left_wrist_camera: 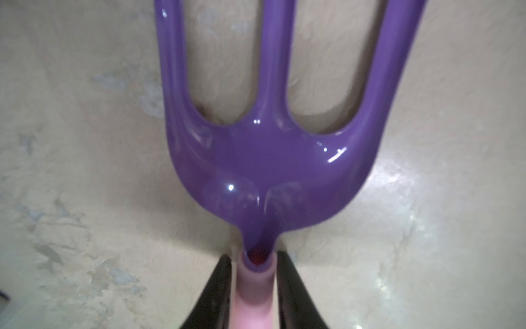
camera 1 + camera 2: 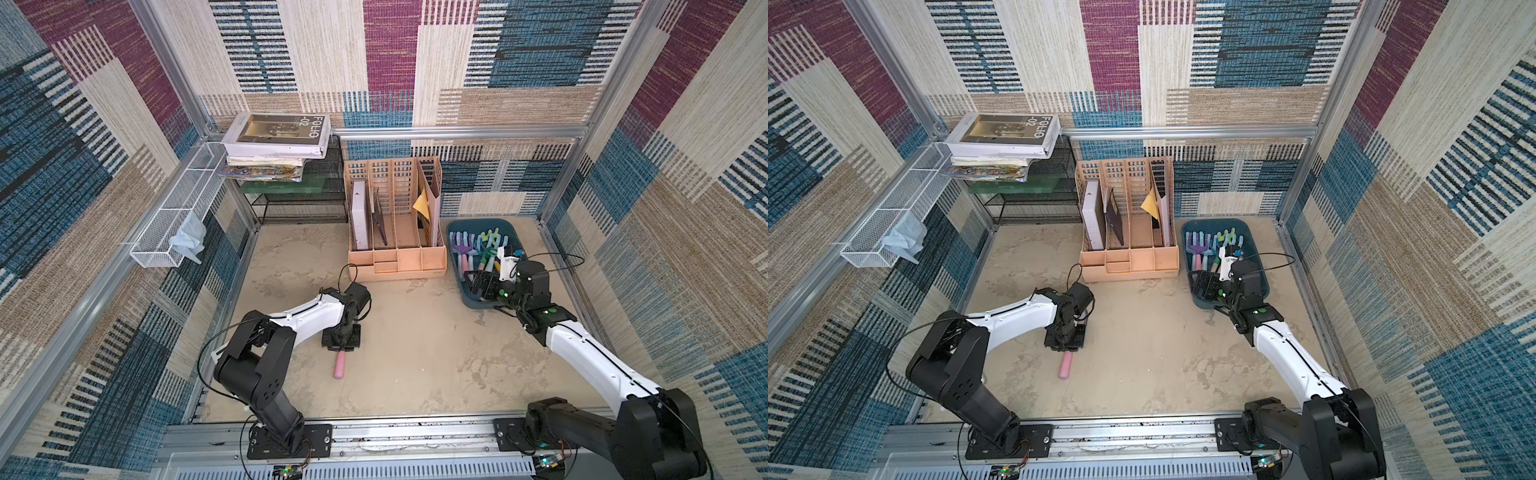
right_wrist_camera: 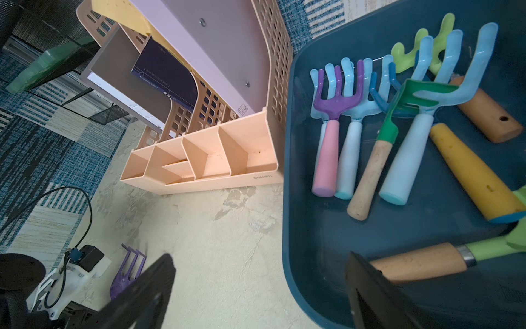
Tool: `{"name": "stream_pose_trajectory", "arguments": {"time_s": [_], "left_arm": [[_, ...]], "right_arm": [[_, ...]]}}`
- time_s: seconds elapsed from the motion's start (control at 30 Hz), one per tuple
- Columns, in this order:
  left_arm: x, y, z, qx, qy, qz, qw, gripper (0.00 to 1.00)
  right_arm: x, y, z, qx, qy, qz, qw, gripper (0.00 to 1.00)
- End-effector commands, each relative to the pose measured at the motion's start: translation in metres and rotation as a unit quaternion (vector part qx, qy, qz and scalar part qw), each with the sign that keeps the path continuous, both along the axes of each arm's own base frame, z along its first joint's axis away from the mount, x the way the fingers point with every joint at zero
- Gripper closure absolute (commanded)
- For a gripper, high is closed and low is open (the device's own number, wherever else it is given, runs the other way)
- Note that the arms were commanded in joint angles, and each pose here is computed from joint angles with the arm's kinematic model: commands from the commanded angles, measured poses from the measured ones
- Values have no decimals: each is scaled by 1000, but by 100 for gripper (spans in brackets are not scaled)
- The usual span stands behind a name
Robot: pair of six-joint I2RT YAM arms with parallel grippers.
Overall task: Take the hand rake out of the storage box
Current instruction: Move the rake to the center of the board.
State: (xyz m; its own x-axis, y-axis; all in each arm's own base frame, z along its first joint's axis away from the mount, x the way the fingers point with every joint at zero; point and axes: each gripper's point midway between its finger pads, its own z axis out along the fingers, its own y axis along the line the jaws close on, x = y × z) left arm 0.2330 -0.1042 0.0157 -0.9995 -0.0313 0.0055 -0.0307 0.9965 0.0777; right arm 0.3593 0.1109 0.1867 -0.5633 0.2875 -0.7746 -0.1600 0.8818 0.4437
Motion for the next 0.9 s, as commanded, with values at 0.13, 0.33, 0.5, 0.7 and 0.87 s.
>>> {"name": "stream_pose_trajectory", "arguments": {"time_s": [0.13, 0.33, 0.5, 0.7, 0.87], "left_arm": [[-4, 31, -7, 49, 8, 12, 999, 80], [8, 45, 4, 88, -6, 14, 996, 80], [31, 54, 16, 129, -14, -31, 991, 84], [36, 74, 23, 163, -34, -38, 985, 82], [38, 86, 23, 150, -37, -16, 988, 81]], "right_arm": [[5, -3, -3, -2, -2, -5, 1000, 5], [6, -11, -8, -4, -1, -18, 1000, 4], [7, -17, -13, -1, 8, -24, 1000, 4], [8, -22, -16, -2, 10, -30, 999, 4], [8, -25, -18, -2, 12, -34, 999, 4]]}}
